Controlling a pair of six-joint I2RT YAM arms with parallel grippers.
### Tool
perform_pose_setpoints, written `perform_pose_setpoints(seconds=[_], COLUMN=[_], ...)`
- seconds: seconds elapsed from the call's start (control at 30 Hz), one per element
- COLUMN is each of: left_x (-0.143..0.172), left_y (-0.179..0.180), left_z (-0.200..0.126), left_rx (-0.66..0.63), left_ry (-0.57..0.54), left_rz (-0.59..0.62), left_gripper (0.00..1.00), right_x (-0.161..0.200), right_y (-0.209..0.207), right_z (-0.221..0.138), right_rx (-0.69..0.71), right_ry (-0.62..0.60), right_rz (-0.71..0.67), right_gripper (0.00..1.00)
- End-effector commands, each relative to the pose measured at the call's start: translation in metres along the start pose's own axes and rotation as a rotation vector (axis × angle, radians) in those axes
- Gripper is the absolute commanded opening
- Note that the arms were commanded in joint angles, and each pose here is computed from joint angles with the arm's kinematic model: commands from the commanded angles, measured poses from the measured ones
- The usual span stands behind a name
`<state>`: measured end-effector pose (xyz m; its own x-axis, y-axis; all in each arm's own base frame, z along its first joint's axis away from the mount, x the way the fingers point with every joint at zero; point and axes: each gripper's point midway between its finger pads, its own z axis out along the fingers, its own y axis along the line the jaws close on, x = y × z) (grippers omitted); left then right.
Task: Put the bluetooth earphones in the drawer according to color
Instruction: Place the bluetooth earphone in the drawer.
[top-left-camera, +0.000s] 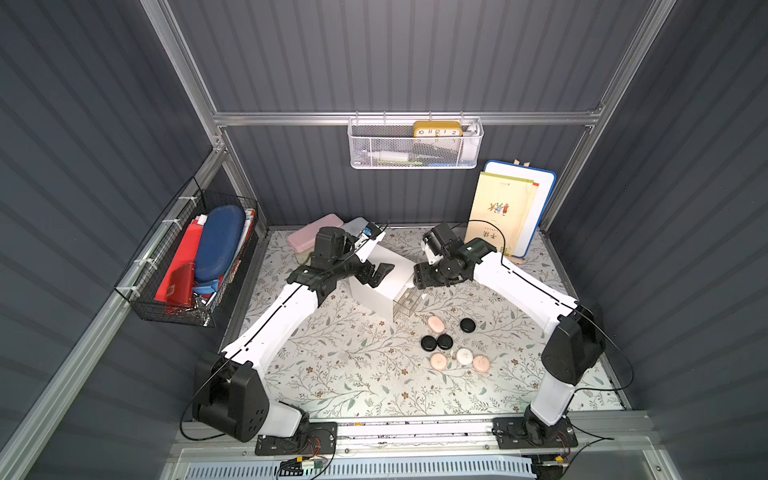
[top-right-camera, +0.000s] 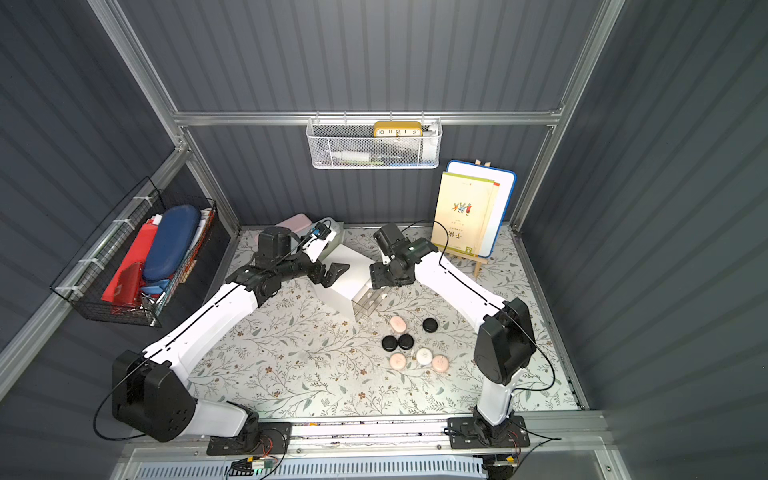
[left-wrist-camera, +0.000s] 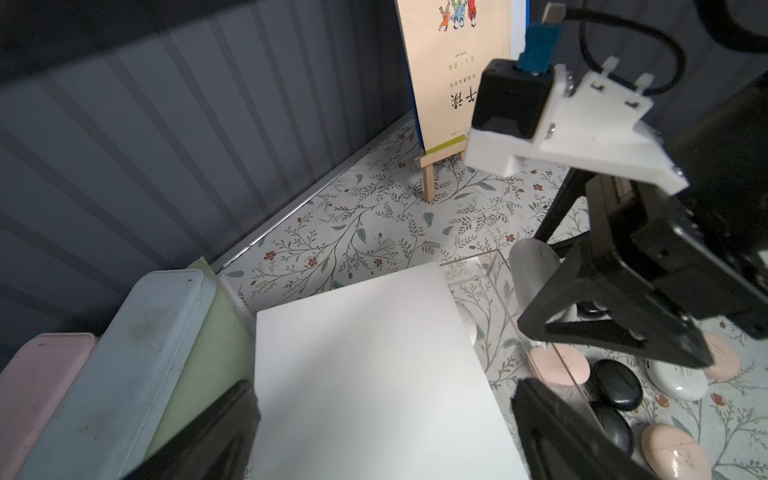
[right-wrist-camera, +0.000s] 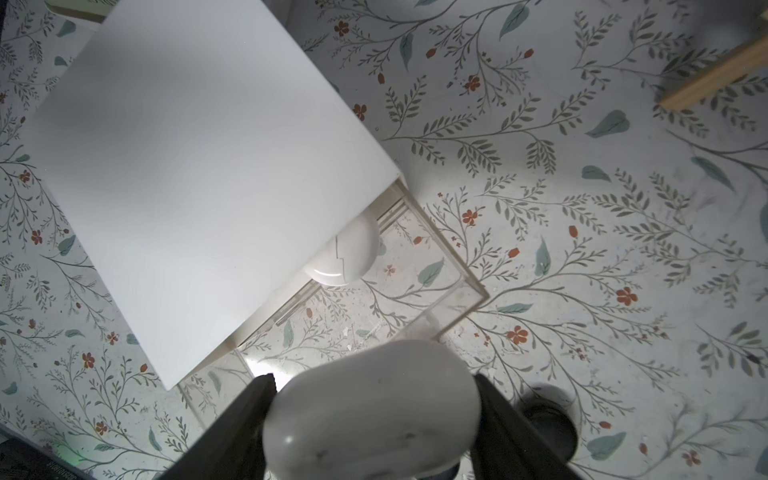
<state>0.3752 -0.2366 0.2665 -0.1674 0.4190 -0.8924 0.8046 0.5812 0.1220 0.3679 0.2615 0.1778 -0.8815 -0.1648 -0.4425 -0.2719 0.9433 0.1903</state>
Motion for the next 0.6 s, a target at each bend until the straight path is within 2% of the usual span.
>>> perform_pose_setpoints(seconds=[0.0,0.23,0.57], left_x=[0.002,0.01,0.007], left_y=[-0.009,-0.014,-0.012], left_z=[-0.009,-0.007,-0.012], left_rx=[0.03,0.055,0.037], left_ry=[-0.004,0.018,0.01], left_rz=[0.035,0.036,0.043], left_gripper=[0.99,0.99,0.99], right_x=[-0.008,-0.01,-0.004], right_y=[0.013,0.026,0.031], right_z=[-0.003,0.004,0.018], right_rx=[-0.037,-0.07,-0.085], right_ry=[-0.018,-0.016,0.018], right_rz=[-0.027,-0.057,-0.066], right_gripper=[0.65,0.65,0.65])
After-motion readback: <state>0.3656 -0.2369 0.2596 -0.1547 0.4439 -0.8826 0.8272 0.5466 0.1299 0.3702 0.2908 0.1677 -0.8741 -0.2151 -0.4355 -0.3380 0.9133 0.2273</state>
